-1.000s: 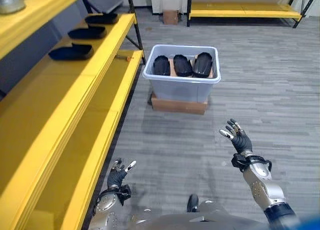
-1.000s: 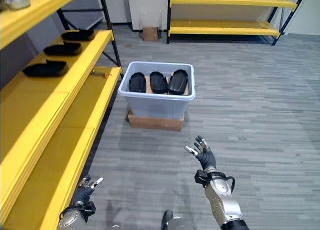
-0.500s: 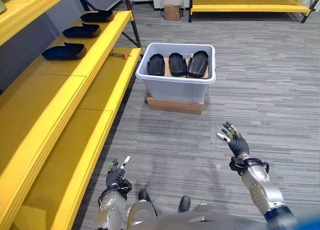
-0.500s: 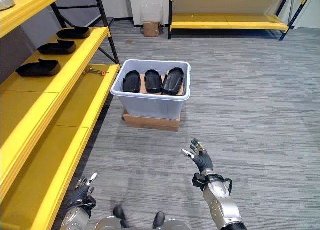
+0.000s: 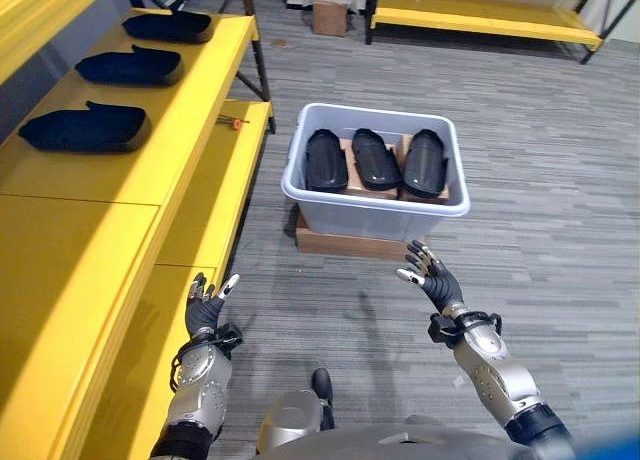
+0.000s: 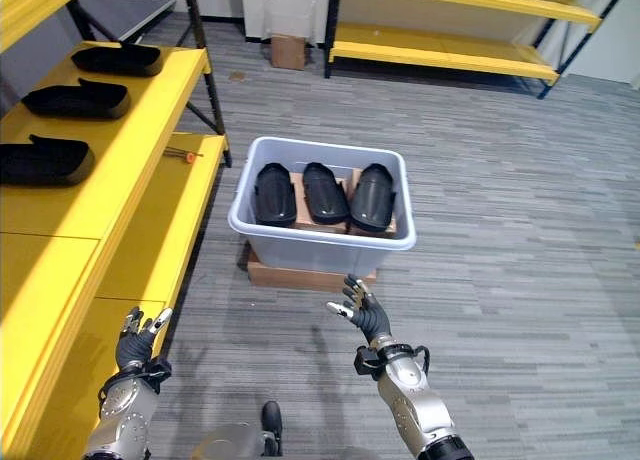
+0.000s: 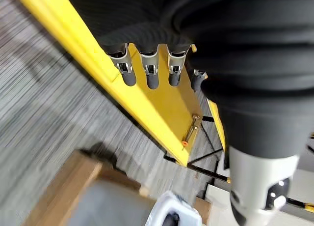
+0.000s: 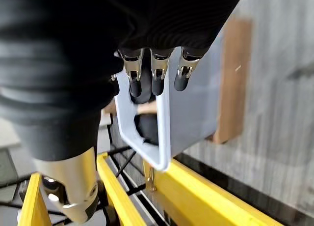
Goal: Move parts from the plastic box to the shelf.
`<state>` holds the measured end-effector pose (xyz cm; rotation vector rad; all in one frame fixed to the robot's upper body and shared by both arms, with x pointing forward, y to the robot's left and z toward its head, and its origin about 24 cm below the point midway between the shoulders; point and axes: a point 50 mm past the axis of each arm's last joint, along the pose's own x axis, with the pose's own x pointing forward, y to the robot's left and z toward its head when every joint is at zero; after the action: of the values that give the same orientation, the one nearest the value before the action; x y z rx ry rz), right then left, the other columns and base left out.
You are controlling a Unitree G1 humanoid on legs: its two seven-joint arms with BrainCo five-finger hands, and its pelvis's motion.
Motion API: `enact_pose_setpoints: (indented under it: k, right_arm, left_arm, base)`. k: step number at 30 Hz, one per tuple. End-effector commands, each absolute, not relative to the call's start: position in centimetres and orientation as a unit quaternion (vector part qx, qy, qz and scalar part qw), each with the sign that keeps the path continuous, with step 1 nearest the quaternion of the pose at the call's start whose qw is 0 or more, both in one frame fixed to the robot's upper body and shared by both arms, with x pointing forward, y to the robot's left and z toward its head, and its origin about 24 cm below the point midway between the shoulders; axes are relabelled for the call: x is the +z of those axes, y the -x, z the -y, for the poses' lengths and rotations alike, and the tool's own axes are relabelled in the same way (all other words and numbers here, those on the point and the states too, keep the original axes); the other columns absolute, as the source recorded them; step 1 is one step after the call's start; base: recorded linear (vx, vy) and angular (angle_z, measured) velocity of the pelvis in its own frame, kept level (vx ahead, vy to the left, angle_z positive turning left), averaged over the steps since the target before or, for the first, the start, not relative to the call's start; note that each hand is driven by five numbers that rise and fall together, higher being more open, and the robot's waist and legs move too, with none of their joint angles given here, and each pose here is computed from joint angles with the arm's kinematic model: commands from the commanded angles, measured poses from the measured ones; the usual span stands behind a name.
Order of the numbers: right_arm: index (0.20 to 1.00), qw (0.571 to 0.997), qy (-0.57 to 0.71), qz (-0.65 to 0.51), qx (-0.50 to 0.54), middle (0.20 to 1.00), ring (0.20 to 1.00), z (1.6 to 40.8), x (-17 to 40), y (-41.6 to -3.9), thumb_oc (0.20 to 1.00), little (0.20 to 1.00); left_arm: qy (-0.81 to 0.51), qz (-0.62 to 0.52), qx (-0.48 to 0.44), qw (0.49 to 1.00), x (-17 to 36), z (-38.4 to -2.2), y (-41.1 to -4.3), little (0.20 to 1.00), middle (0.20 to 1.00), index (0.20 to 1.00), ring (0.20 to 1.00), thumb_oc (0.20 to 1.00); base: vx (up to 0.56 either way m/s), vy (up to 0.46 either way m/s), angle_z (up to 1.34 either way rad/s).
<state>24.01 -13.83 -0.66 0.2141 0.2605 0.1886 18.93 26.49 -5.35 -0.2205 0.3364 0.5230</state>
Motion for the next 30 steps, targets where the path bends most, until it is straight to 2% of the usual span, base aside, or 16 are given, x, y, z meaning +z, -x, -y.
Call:
enact_pose_setpoints:
  k: [1,13,18,23,30]
  right_arm:
    - [1.0,0.989,-0.082,-0.085,0.087,1.0,1.0,14.6,0.5,-24.3,1.0,1.0]
    - [1.0,0.993,-0.075,-0.087,0.032,1.0,1.0,16.4,0.1,-24.6,1.0,1.0]
    - [1.0,0.995,-0.064,-0.071,0.031,1.0,1.0,17.0,0.8,-24.9,1.0,1.0]
    - [1.0,0.994,-0.063,-0.082,0.026,1.0,1.0,17.2,0.9,-24.9,1.0,1.0]
    - [1.0,0.995,-0.047,-0.082,-0.025,1.0,1.0,18.2,0.7,-24.4,1.0,1.0]
  left_arm:
    - [0.046,-0.143,0.206,0.967,-4.7,-25.4,-18.5,1.0,1.0,1.0,1.0,1.0]
    - [0.056,-0.191,0.175,0.964,-6.7,-24.1,-17.2,1.0,1.0,1.0,1.0,1.0]
    - [0.053,-0.188,0.202,0.96,-6.4,-24.7,-17.6,1.0,1.0,1.0,1.0,1.0]
    - [0.07,-0.195,0.189,0.96,-6.6,-23.6,-17.9,1.0,1.0,1.0,1.0,1.0]
    - [0.11,-0.242,0.149,0.952,-8.1,-22.7,-15.4,1.0,1.0,1.0,1.0,1.0]
  base:
    - [0.08,0.163,0.09]
    - [0.12,0.182,0.03]
    - [0.14,-0.082,-0.36]
    - [0.23,-0.162,-0.08]
    - [0.26,-0.228,0.34]
